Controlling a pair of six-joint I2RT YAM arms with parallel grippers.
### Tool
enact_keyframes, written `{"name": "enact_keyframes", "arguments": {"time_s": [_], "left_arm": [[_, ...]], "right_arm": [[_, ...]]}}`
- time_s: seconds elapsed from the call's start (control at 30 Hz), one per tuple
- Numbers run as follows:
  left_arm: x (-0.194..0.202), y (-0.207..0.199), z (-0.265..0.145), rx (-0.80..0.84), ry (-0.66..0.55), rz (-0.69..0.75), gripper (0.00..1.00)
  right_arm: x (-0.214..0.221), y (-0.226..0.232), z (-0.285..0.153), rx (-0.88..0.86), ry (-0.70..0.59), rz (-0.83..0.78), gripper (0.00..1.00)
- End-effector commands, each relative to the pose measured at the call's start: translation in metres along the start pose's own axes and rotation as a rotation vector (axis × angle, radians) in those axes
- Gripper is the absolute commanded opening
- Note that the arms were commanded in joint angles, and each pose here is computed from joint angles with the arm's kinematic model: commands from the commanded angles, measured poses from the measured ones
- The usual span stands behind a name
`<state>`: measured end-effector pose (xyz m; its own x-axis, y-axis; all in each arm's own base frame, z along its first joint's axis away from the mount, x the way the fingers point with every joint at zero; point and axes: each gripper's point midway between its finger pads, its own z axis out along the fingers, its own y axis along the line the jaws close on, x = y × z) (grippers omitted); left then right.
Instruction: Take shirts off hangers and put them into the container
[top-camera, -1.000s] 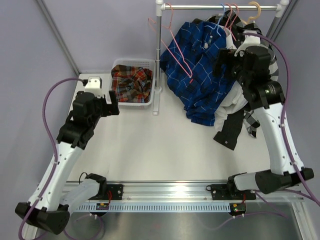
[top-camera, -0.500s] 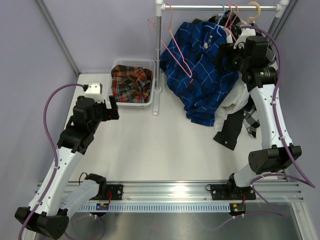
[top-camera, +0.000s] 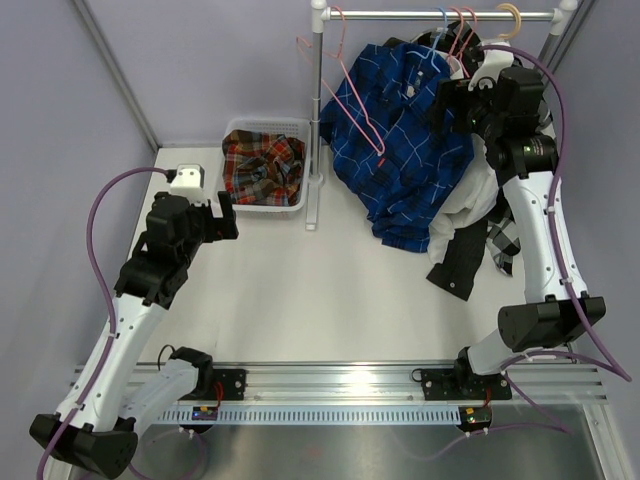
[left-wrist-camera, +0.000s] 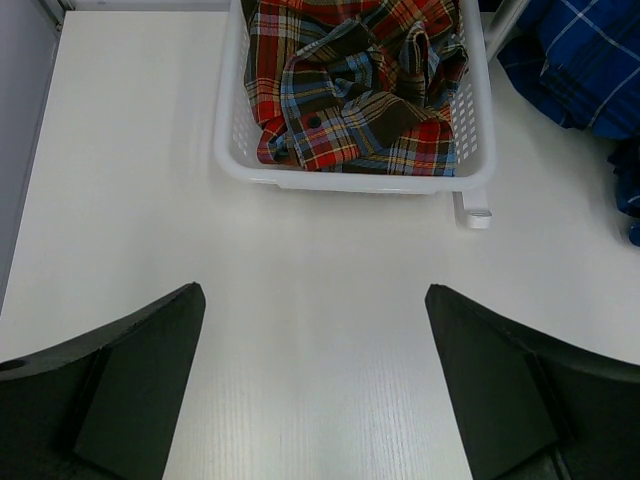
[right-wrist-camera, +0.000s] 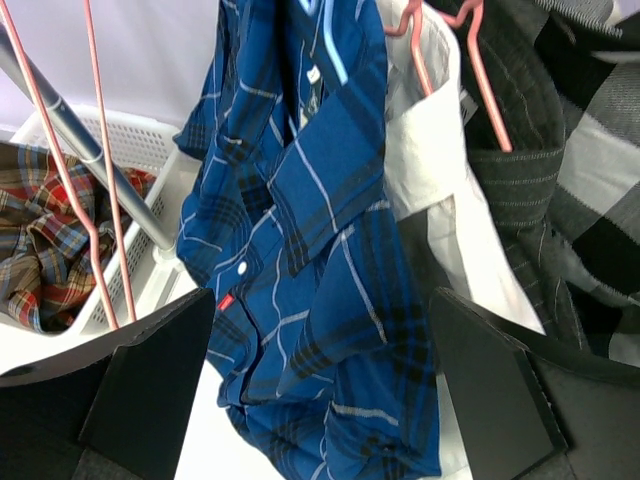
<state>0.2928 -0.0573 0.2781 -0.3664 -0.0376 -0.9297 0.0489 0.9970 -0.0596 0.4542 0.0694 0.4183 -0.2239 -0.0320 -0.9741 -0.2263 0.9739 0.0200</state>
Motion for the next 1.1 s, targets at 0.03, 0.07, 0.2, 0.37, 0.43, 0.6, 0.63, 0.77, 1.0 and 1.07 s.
{"name": "enact_keyframes", "arguments": {"time_s": [0.03,0.07,0.2,0.37,0.43,0.6,0.63,0.77,1.0,1.07], "left_arm": [[-0.015,0.003,-0.002,-0.011,-0.066,-0.001,0.99],[-0.015,0.003,-0.001,-0.014,-0.068,-0.001,0.99],[-0.016,0.002,-0.003,-0.004,-0.07,0.0,0.99],[-0.018,0.003,-0.005,-0.011,-0.079,-0.001,0.99],[-0.017,0.003,-0.004,-0.011,-0.076,0.002,0.99],[-0.017,0.002,-0.004,-0.005,-0.078,0.0,0.99],[-0.017,0.002,-0.005,-0.005,-0.078,0.001,0.99],[-0.018,0.002,-0.005,-0.003,-0.079,-0.001,0.99],[-0.017,0.003,-0.004,-0.007,-0.076,0.0,0.99],[-0.016,0.003,-0.004,-0.01,-0.075,0.002,0.99]], "right_arm": [[-0.016,0.0,0.009,-0.007,-0.046,-0.028,0.99],[-0.012,-0.001,0.014,-0.006,-0.039,-0.027,0.98],[0.003,0.001,0.03,-0.028,0.01,-0.021,0.98],[0.015,0.006,0.041,-0.065,0.033,-0.015,0.95],[0.015,0.011,0.04,-0.096,0.033,-0.015,0.91],[0.007,0.021,0.032,-0.148,0.018,-0.014,0.68],[0.004,0.022,0.03,-0.148,0.011,-0.014,0.66],[-0.006,0.023,0.023,-0.148,-0.015,-0.014,0.54],[-0.009,0.024,0.021,-0.151,-0.019,-0.009,0.35],[-0.014,0.025,0.018,-0.154,-0.033,-0.006,0.27]]}}
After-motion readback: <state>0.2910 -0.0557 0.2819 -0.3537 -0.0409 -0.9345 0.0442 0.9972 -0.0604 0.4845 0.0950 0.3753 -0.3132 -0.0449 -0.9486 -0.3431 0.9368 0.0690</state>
